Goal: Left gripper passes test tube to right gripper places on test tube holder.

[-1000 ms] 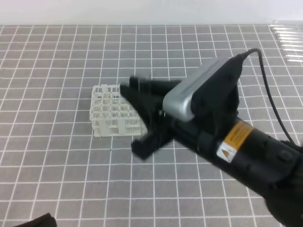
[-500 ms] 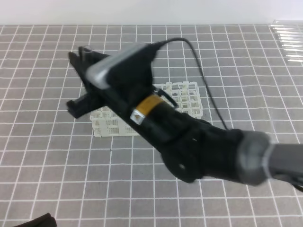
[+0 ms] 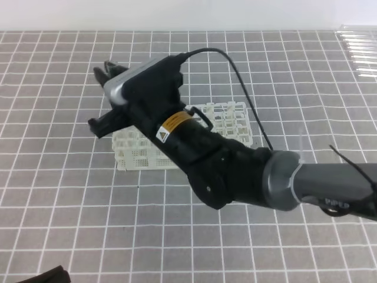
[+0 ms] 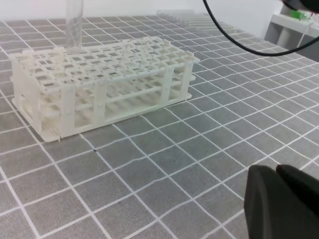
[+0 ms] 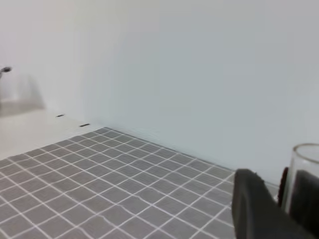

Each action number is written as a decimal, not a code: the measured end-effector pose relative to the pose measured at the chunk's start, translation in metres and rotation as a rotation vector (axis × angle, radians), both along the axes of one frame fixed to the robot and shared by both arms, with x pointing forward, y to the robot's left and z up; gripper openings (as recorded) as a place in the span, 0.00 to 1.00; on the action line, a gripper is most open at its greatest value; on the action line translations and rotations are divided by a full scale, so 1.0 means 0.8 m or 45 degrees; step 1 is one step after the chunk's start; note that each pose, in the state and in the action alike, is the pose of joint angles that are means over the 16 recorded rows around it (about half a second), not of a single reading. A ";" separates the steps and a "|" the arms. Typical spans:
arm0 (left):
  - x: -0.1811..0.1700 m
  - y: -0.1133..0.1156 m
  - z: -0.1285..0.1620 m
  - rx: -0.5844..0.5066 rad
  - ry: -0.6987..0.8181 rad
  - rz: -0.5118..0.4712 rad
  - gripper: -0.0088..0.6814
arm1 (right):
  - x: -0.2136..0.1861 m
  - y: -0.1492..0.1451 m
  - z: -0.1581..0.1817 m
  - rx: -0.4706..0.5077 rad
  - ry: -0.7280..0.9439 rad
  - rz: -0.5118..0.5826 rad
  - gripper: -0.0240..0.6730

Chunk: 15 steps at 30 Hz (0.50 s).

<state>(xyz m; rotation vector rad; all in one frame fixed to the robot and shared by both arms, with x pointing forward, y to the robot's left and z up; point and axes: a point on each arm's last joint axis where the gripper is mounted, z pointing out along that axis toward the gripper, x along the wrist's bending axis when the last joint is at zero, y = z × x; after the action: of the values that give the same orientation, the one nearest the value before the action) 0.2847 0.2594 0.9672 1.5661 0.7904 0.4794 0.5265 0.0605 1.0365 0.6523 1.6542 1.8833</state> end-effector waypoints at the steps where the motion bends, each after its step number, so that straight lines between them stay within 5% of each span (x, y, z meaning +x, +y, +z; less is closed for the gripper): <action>1: 0.000 0.000 0.000 0.001 0.001 0.000 0.01 | 0.002 -0.001 -0.002 -0.001 0.004 -0.005 0.05; 15: 0.000 0.000 -0.001 0.002 0.000 0.000 0.01 | 0.011 0.000 -0.017 0.026 0.031 -0.010 0.05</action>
<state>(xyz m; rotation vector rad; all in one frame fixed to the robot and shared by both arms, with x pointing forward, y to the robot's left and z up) 0.2848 0.2593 0.9667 1.5677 0.7900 0.4801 0.5355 0.0607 1.0227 0.6920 1.6475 1.8959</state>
